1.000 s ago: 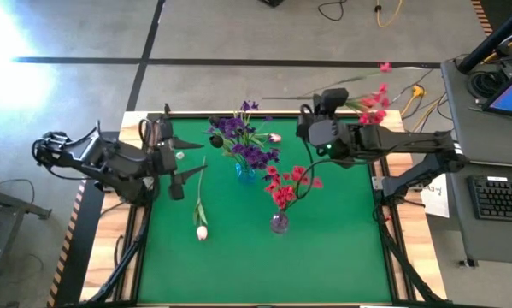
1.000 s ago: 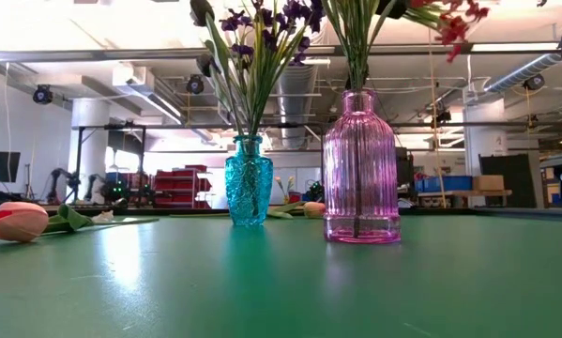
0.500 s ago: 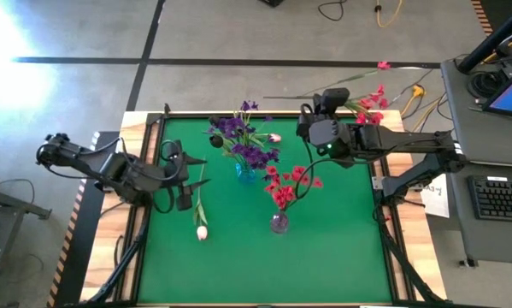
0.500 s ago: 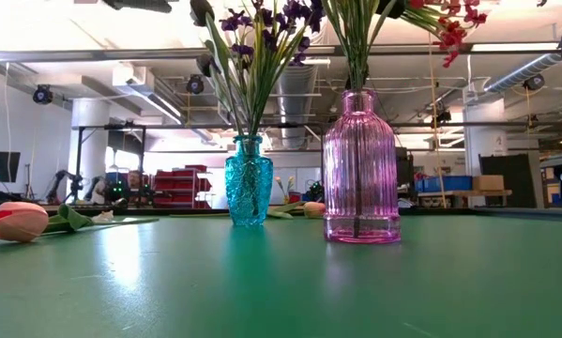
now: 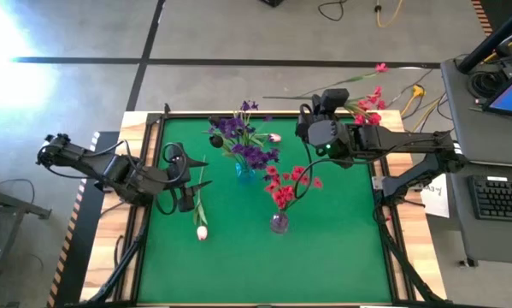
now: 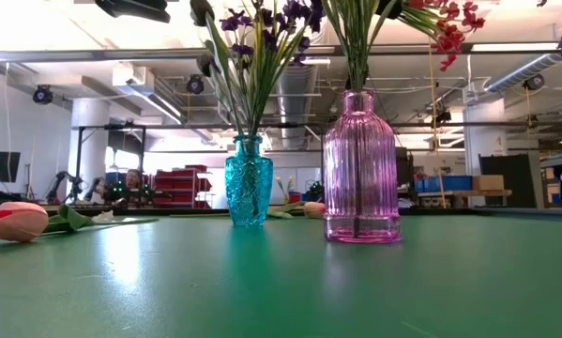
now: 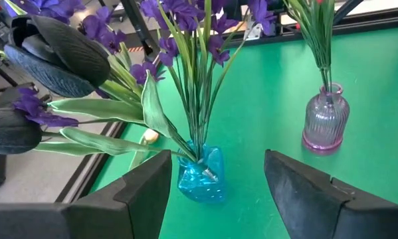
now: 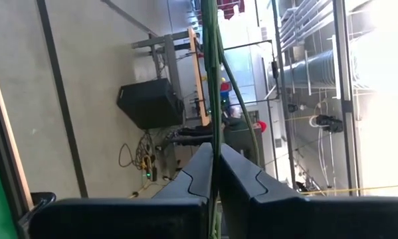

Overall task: Sort flowers into vase by color
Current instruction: Put the pink flowers into the purple vase

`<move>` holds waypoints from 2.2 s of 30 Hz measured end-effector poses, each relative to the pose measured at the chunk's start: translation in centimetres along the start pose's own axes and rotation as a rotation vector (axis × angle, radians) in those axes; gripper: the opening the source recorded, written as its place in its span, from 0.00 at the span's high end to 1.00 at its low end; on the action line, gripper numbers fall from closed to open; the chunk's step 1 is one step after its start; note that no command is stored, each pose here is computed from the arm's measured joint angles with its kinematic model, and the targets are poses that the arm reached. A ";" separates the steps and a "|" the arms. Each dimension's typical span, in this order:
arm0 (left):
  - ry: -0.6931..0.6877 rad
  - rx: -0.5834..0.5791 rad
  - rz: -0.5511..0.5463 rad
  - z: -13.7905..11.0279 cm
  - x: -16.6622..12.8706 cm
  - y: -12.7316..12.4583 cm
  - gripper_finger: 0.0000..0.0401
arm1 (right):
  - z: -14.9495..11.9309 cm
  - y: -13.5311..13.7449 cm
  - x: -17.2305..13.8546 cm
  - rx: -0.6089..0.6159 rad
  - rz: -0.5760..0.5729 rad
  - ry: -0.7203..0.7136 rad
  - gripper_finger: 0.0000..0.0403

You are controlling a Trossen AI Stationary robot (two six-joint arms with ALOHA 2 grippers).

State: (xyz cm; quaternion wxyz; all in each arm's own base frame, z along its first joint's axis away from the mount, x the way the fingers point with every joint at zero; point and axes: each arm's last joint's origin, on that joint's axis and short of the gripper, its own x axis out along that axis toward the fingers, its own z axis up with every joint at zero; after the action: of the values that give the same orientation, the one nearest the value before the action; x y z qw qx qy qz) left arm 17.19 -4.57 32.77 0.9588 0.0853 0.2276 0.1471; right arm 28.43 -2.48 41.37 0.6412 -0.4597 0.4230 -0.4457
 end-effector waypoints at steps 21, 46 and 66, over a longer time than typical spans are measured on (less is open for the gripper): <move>-0.114 -0.059 -0.007 1.5 2.4 -2.0 0.43 | 3.4 -0.8 -2.7 -0.036 0.053 -0.410 0.97; -0.216 -0.166 -0.067 2.7 3.2 -3.1 0.43 | 6.8 2.0 -5.4 -0.901 -0.198 -0.700 0.97; -0.428 -0.183 -0.176 4.9 4.0 -4.0 0.43 | 7.7 2.4 -6.0 -1.108 -0.384 -0.979 0.97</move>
State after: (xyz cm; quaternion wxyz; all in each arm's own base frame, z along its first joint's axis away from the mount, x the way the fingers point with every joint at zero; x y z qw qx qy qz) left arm 23.84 -7.55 34.54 0.9980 0.0071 0.0117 0.0619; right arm 34.78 5.31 41.53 0.3425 -0.9248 0.1650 -0.0171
